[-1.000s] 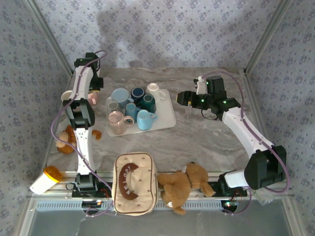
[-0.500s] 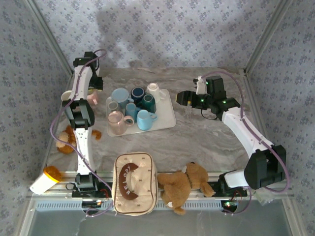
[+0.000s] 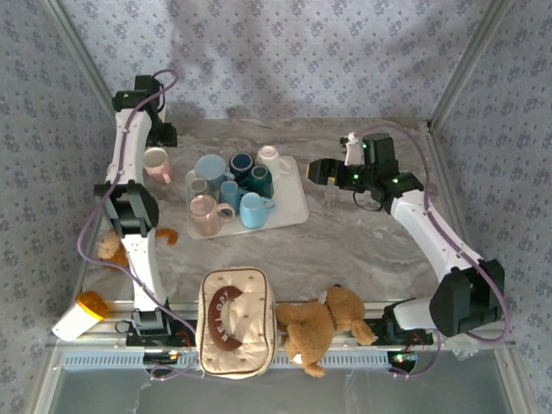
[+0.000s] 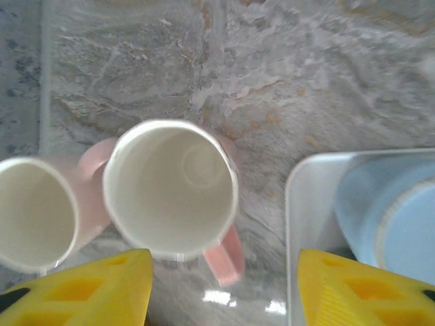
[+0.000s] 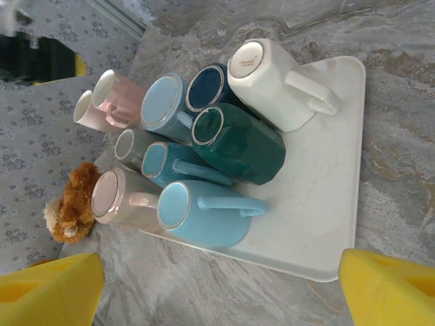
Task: Turn the mug right side up
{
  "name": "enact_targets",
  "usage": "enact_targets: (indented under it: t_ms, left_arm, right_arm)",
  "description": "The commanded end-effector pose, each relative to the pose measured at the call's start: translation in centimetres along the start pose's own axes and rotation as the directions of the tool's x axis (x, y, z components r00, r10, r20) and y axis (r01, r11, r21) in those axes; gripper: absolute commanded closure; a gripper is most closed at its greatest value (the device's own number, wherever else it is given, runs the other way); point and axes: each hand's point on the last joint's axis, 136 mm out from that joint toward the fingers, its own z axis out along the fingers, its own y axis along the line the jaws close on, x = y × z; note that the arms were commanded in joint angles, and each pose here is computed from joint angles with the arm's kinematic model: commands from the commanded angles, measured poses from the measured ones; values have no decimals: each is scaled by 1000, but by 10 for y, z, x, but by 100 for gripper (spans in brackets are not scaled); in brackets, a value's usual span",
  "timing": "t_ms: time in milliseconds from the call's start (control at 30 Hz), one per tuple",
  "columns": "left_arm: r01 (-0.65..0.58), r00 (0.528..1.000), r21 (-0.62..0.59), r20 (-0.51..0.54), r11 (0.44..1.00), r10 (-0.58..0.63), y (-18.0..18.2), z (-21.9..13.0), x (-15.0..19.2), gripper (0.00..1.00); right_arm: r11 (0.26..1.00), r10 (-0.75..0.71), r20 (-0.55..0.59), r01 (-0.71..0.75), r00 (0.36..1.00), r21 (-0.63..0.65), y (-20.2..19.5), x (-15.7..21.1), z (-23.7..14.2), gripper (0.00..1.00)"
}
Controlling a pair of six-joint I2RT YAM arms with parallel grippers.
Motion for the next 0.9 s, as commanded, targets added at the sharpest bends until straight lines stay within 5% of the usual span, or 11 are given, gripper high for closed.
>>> enact_targets:
  t_ms: [0,167,367,533,667,733,867]
  left_arm:
    - [-40,990,36,134,999,35,-18,-64,-1,38]
    - [-75,971,255,238,964,13,-53,-110,24,35]
    - [-195,949,598,316,777,-5,-109,-148,80,30]
    - [-244,951,710,308,661,20,-126,-159,126,29]
    - [-250,959,788,282,562,31,-141,-160,148,28]
    - [-223,967,799,253,559,24,-142,-152,153,29]
    - [-198,972,795,235,574,9,-143,-136,158,29]
  right_arm:
    - [999,-34,9,34,999,24,-3,4,-10,9]
    - [992,-123,3,123,992,15,-1,7,-10,11]
    - [914,-405,-63,403,912,-43,25,33,10,12]
    - [743,-667,-77,654,741,-146,52,65,37,12]
    - [535,-838,-59,796,542,-284,74,98,59,9]
    - [426,-899,-48,846,435,-322,79,111,73,7]
    - [332,-941,-64,868,333,-369,81,118,101,5]
